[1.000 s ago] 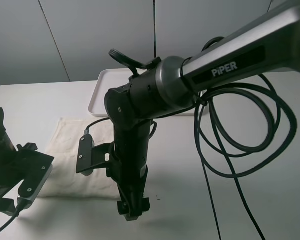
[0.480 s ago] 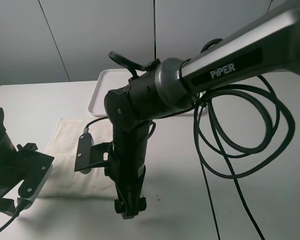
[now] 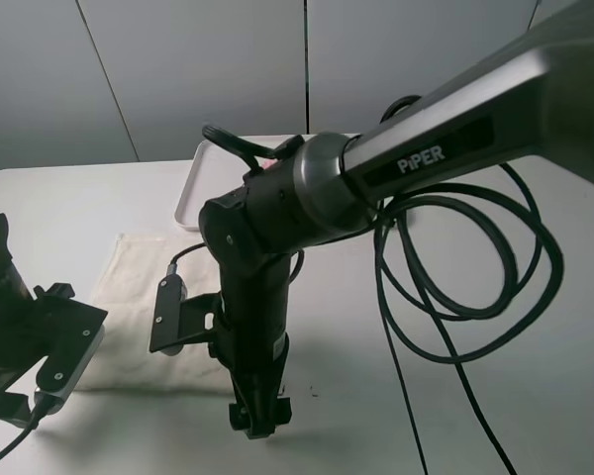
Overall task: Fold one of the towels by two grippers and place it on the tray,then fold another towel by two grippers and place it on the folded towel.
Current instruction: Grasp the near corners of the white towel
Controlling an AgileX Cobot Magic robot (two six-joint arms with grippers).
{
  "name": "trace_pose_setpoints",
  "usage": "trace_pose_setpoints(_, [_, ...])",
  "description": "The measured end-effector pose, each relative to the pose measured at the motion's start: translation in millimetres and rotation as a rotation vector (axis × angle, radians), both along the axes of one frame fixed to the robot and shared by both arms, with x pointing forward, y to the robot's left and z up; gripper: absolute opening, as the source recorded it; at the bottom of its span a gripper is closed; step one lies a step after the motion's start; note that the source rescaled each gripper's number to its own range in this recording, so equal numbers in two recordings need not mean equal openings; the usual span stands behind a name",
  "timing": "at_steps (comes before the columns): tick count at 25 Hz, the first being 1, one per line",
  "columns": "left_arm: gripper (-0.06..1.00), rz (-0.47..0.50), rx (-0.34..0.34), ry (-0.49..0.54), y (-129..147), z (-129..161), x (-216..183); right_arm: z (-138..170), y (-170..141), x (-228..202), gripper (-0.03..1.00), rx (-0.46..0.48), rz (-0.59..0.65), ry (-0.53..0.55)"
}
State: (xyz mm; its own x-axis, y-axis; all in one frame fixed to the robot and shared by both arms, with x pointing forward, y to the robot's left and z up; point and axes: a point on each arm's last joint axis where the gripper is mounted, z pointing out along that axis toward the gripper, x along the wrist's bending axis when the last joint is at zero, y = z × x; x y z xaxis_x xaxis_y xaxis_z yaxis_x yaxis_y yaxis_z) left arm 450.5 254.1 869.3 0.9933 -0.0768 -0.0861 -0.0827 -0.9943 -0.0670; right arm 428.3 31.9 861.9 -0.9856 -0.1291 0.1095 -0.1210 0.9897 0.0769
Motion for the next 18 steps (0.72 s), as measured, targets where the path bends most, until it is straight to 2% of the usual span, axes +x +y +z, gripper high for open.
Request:
trace_pose_setpoints(3, [1.0, 0.0, 0.0, -0.001, -0.1, 0.2, 0.4, -0.6, 2.1, -0.3, 0.99, -0.004, -0.018, -0.038])
trace_pose_setpoints(5, [1.0, 0.0, 0.0, -0.001, -0.1, 0.2, 0.4, -1.3, 3.0, 1.3, 0.92, 0.003, -0.037, -0.054])
trace_pose_setpoints(18, [1.0, 0.0, 0.0, -0.001, -0.1, 0.2, 0.4, -3.1, 3.8, 4.6, 0.07, 0.012, -0.036, -0.09])
